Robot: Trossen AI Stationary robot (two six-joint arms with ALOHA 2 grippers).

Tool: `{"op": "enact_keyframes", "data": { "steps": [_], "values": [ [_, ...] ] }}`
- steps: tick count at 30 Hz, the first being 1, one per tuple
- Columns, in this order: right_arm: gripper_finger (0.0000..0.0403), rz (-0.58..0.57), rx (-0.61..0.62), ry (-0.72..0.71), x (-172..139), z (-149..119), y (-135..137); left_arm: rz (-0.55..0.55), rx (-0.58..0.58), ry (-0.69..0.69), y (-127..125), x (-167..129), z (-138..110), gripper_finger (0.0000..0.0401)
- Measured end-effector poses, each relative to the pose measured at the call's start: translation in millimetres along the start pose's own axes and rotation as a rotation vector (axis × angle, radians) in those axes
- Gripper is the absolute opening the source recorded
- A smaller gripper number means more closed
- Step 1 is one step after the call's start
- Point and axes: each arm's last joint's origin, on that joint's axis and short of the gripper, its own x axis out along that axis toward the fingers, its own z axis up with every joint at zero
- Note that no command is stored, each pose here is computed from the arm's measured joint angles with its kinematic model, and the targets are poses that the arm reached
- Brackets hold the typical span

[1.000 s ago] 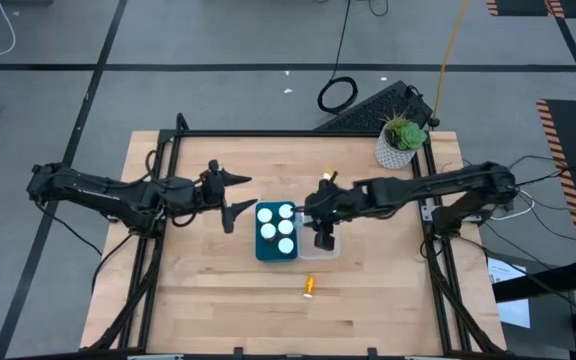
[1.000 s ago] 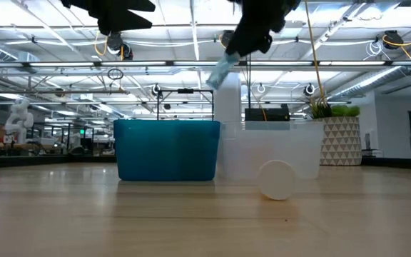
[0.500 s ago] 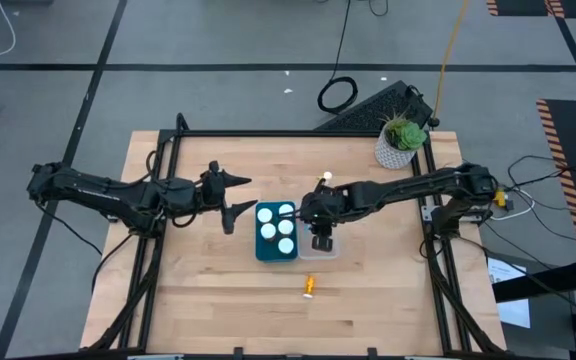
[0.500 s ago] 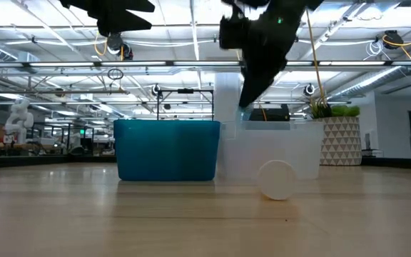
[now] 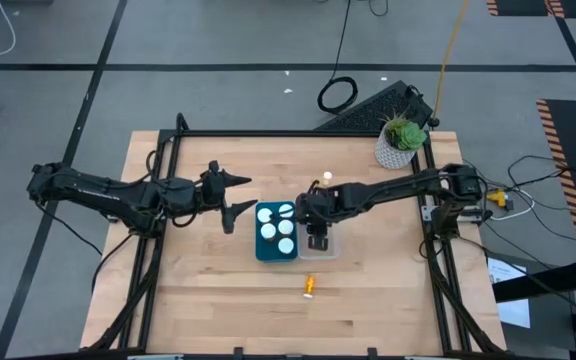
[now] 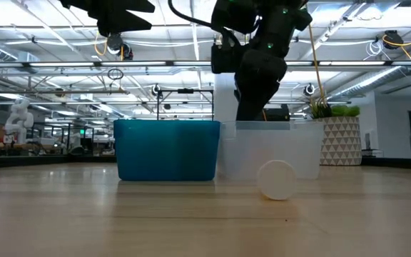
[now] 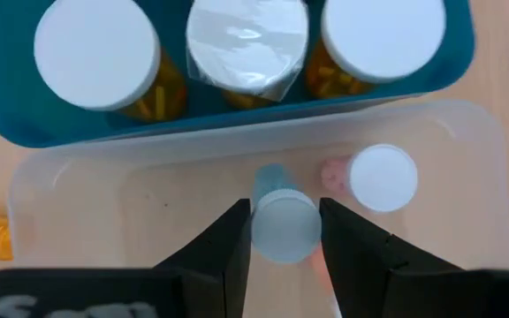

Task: Pick and place medicine bottles into bin by pill shape (circle, oval)
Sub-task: Put the small blue pill bottle into the transparent bin, then put the small yellow pill bottle into the transparent bin

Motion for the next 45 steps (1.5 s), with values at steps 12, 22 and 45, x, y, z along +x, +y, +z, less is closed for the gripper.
{"op": "enact_keyframes", "data": {
  "steps": [12, 22, 45],
  "values": [
    [0.0118, 0.002, -0.014, -0.01, 0, 1, 0, 0.0, 0.001, -0.001, 0, 0, 0, 0.0285],
    [0.0176, 0.004, -0.017, -0.023, 0, 2, 0, 0.0, 0.001, -0.002, 0, 0, 0, 0.0285],
    [0.0196, -0.221, 0.086, -0.26, -85, 5, -57, -0.002, 0.0, -0.002, 0, 0, 0, 0.0285]
  ]
}}
